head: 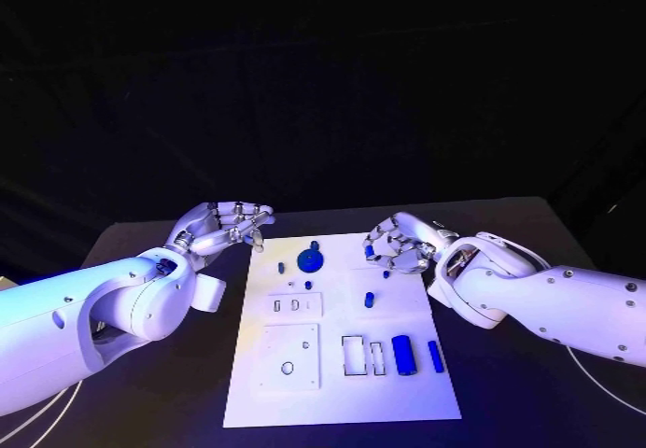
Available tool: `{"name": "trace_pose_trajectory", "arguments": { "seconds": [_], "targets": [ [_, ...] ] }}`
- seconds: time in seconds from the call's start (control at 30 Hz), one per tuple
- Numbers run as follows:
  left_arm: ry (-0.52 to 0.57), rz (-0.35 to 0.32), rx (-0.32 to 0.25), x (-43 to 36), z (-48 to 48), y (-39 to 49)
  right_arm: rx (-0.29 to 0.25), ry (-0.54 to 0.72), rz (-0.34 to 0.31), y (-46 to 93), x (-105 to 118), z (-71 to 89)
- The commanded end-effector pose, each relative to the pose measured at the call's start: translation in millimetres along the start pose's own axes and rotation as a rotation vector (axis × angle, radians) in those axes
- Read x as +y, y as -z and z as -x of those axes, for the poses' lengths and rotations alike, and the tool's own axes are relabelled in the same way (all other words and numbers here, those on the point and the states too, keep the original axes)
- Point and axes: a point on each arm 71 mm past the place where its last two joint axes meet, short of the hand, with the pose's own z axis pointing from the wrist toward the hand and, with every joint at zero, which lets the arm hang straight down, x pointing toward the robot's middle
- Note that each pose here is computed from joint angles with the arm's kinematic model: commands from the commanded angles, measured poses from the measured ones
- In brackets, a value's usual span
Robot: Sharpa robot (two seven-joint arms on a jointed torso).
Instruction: Assemble the parts on the task board
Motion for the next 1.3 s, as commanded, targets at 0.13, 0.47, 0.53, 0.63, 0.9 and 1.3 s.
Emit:
{"name": "trace_pose_trajectory", "arguments": {
  "seconds": [0.13, 0.47, 0.53, 0.63, 0.9, 1.3],
  "targets": [
    [0.006, -0.004, 0.015, 1.8, -1.9, -4.6, 0.011, 0.014, 0.013, -6.5, 41, -22.3],
    [0.004, -0.001, 0.013, 4.6, -3.4, -8.5, 0.077, 0.000, 0.014, -10.5, 76, -58.8],
    [0.004, -0.001, 0.013, 4.8, -3.6, -8.9, 0.091, 0.002, 0.010, -11.3, 81, -66.2],
    [0.004, 0.000, 0.014, 5.2, -4.4, -9.7, 0.118, 0.008, 0.000, -12.8, 87, -78.9],
    [0.005, 0.001, 0.018, 5.5, -6.6, -11.0, 0.156, 0.027, -0.025, -15.8, 94, -98.8],
    [0.007, 0.002, 0.022, 5.5, -7.8, -11.1, 0.194, 0.062, -0.048, -18.5, 95, -119.0]
  ]
}}
